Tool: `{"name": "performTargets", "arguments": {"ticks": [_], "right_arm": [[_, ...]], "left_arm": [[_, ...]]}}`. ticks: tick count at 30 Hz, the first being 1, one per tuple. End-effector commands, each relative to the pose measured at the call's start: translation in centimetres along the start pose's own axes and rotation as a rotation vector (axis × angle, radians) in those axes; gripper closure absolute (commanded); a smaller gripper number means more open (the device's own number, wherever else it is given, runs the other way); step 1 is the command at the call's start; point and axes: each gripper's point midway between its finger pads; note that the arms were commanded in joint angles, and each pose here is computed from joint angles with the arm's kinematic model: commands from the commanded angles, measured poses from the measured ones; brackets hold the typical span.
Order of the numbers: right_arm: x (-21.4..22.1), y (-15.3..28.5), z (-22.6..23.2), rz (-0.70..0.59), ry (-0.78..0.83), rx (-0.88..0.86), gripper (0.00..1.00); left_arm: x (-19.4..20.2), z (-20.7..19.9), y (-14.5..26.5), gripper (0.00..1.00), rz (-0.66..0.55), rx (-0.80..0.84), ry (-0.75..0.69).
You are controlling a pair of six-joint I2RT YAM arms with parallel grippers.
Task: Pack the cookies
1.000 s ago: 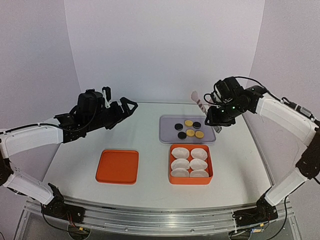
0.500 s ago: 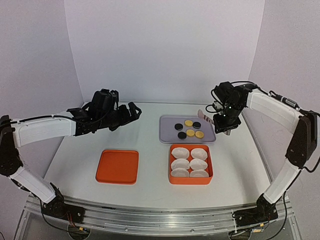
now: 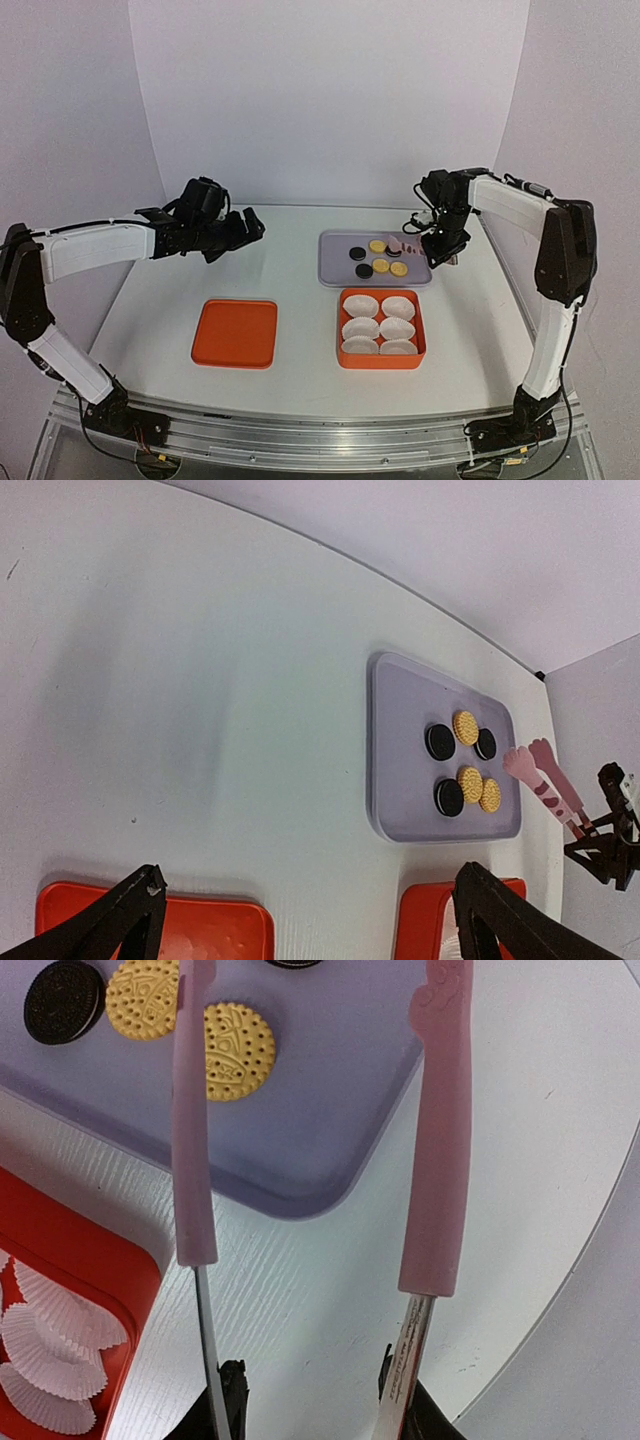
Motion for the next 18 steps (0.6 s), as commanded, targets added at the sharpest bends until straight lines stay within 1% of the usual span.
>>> {"name": "performTargets", "arguments": {"ticks": [1,10,18], "right_arm": [[-1.2,0.5,0.7,-0.025,0.090,-0.063,0.60],[-2.0,-1.3,0.3,0.003,0.109,-0.026,0.60],[-2.7,-2.2,-0.3,0.012,0.076,0.013,0.65]], "left_arm": [[-0.7,0.2,-0.5,0.00,0.017,0.016,0.010],[-1.1,0.5,-1.6,0.00,0.037,0.012,0.019],[-0.7,0.3,-2.2,0.00,0.057,0.020,0.028]]}}
Point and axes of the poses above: each gripper's point midway between its finger pads, its own y axis back along the fingers, its own z axis along the line the jaws close on, x = y × z, and after that the axes turned 8 degrees about -y, right-handed
